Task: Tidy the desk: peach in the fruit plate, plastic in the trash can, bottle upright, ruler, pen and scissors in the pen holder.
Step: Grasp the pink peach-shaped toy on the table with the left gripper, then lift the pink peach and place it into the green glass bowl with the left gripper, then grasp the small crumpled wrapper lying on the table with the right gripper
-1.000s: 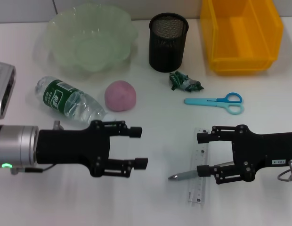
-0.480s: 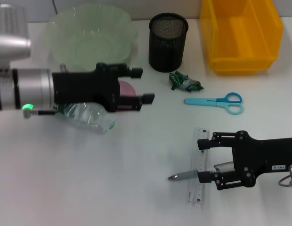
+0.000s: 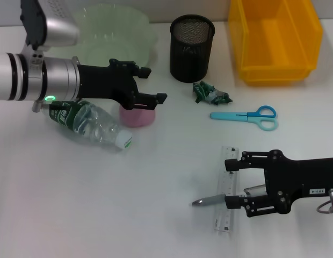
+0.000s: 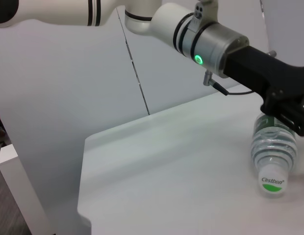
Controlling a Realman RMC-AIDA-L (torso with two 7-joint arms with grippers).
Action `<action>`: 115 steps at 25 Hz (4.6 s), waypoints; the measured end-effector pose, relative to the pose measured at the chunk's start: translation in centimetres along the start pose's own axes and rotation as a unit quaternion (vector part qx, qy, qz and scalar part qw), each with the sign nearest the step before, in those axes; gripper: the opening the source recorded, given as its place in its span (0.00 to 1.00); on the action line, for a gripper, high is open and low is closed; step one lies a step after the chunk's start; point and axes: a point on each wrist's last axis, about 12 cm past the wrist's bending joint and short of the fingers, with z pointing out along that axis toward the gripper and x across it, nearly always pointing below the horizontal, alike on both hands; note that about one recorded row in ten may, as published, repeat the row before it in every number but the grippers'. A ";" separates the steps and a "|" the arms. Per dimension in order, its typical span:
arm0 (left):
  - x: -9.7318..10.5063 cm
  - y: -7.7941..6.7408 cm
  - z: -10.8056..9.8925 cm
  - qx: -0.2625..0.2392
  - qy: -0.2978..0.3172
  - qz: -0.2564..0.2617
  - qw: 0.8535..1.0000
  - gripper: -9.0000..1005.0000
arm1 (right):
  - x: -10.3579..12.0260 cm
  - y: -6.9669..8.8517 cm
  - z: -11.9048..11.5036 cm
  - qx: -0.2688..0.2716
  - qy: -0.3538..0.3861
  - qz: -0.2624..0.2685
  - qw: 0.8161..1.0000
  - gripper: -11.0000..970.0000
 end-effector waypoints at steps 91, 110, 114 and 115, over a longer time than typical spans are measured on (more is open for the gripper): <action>-0.6 5.4 -0.5 -0.273 -0.119 -0.177 0.938 0.63 | -0.3 -0.6 0.1 0.011 0.005 0.009 1.000 0.83; 3.8 -4.6 -6.2 0.105 -0.234 -0.091 0.962 0.83 | -0.5 -0.8 -0.3 0.018 0.004 0.007 1.000 0.83; 6.7 -6.6 -5.9 0.113 -0.217 -0.069 0.967 0.82 | -0.8 -1.0 -0.3 0.019 0.005 0.008 1.000 0.83; 7.8 -7.3 -5.8 0.113 -0.211 -0.065 0.969 0.82 | -0.9 -1.1 -0.3 0.019 0.005 0.007 1.000 0.83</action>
